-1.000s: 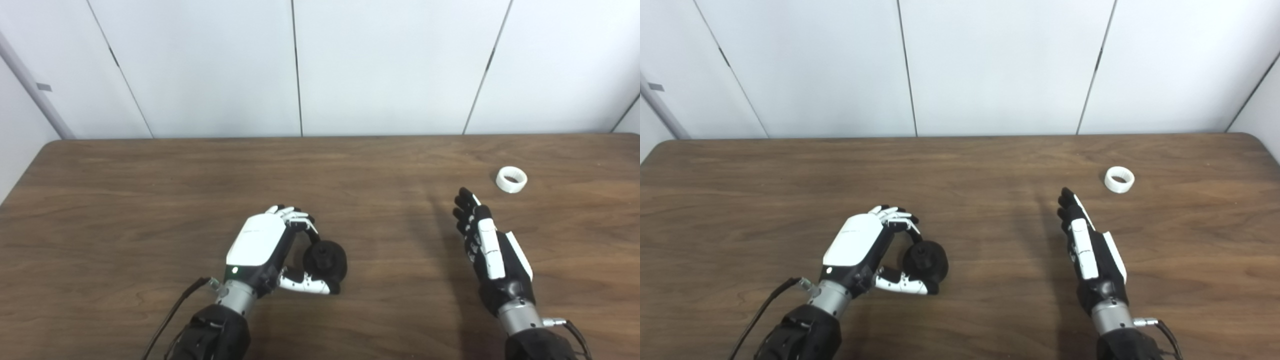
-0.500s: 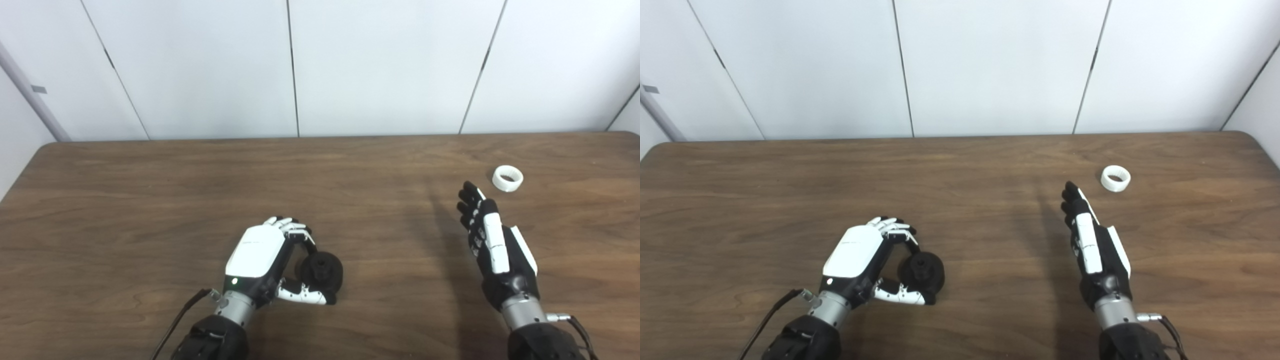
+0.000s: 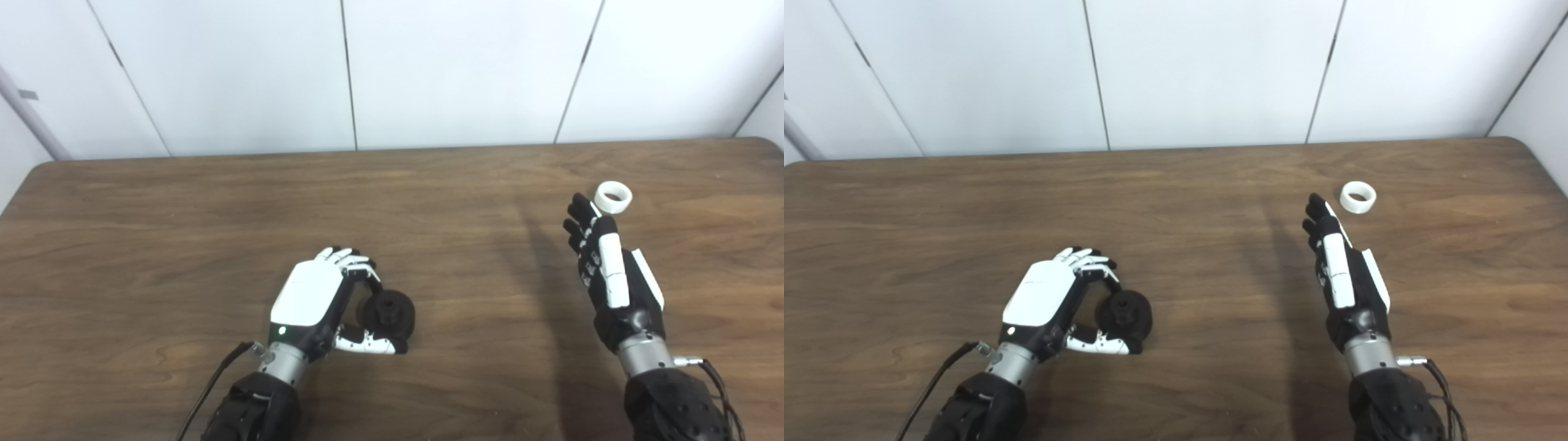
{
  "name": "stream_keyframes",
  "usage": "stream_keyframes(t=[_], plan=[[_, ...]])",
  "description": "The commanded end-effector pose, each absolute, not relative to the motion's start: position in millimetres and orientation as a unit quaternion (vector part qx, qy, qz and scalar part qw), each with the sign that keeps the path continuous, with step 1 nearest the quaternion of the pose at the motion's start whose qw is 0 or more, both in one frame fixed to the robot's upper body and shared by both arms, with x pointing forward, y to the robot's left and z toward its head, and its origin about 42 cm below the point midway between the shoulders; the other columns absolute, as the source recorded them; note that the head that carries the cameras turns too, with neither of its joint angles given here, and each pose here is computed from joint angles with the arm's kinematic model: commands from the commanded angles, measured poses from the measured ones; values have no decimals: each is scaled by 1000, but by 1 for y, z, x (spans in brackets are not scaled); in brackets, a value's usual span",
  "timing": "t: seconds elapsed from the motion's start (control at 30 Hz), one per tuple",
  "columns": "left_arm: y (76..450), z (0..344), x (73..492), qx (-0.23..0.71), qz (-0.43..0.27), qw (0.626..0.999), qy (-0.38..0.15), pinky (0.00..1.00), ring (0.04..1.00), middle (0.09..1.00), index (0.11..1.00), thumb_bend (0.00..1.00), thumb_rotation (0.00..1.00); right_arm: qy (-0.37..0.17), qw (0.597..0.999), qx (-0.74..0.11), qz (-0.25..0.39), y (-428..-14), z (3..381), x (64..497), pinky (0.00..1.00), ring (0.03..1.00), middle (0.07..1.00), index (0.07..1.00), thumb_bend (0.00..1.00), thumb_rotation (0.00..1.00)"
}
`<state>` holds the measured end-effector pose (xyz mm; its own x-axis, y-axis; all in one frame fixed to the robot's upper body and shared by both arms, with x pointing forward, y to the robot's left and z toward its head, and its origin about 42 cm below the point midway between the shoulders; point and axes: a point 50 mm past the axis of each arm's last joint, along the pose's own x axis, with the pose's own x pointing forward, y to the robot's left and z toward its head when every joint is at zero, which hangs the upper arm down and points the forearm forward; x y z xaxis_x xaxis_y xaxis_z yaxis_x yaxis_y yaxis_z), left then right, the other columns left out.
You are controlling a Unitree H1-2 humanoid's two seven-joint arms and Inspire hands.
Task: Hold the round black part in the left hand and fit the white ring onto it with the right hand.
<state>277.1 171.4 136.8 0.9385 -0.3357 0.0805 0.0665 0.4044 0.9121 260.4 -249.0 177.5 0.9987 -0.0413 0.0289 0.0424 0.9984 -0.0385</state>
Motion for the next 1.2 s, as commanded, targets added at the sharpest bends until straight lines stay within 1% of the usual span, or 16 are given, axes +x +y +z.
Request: stream_keyframes(t=[0.0,0.07,0.13,0.2,0.27,0.3,0.37,0.47,0.53,0.57,0.6,0.7,0.73,0.93,1.0,1.17], plan=[[171,143,283,539,-115,822,-144,929,872,776,485,523,53,-67,997,-35,-23,-253,201,265,1000,964,968,960,569,996],[172,141,283,539,-114,822,-142,930,872,776,485,523,53,-70,996,-46,-28,-256,203,266,1000,956,959,958,554,980],[173,140,284,540,-115,822,-141,931,872,776,485,523,53,-78,994,-65,-33,-259,206,267,987,942,940,947,532,928],[174,138,284,539,-115,823,-139,932,873,777,485,523,52,-86,989,-106,-49,-262,209,268,955,932,938,936,531,859],[176,137,285,538,-116,823,-138,932,874,777,485,523,52,-94,980,-160,-67,-265,212,270,874,907,932,913,562,797],[177,136,285,539,-116,823,-138,931,874,777,485,523,52,-99,976,-182,-74,-266,213,271,874,912,932,905,575,767],[179,135,286,540,-118,822,-136,925,873,778,485,523,52,-109,969,-206,-79,-268,215,274,865,907,924,894,596,710],[182,135,287,542,-118,821,-136,914,867,773,485,523,52,-118,962,-229,-86,-272,219,280,764,856,916,889,602,564],[185,135,288,541,-118,822,-134,913,865,771,485,523,52,-125,955,-255,-92,-276,223,285,729,835,913,887,619,523],[186,134,288,541,-118,822,-133,916,866,771,485,523,52,-127,951,-266,-94,-279,225,288,729,834,913,888,627,509],[187,134,288,542,-118,821,-133,921,867,772,485,523,52,-129,946,-279,-97,-282,228,291,779,860,916,890,644,500],[190,134,290,545,-119,819,-132,917,863,770,485,523,51,-128,933,-316,-111,-291,237,299,769,845,878,892,683,491],[191,134,290,545,-120,819,-130,916,862,769,485,523,51,-126,928,-331,-115,-294,240,302,780,853,878,890,686,493],[193,132,290,544,-122,821,-125,918,863,767,485,522,50,-117,897,-405,-131,-312,256,320,919,944,935,882,676,454],[193,132,290,545,-122,821,-124,915,863,766,485,523,50,-109,891,-420,-135,-316,258,325,938,957,941,877,682,447],[194,132,290,542,-122,822,-127,909,860,764,485,523,50,-83,879,-450,-138,-329,262,344,991,988,961,856,721,362]])
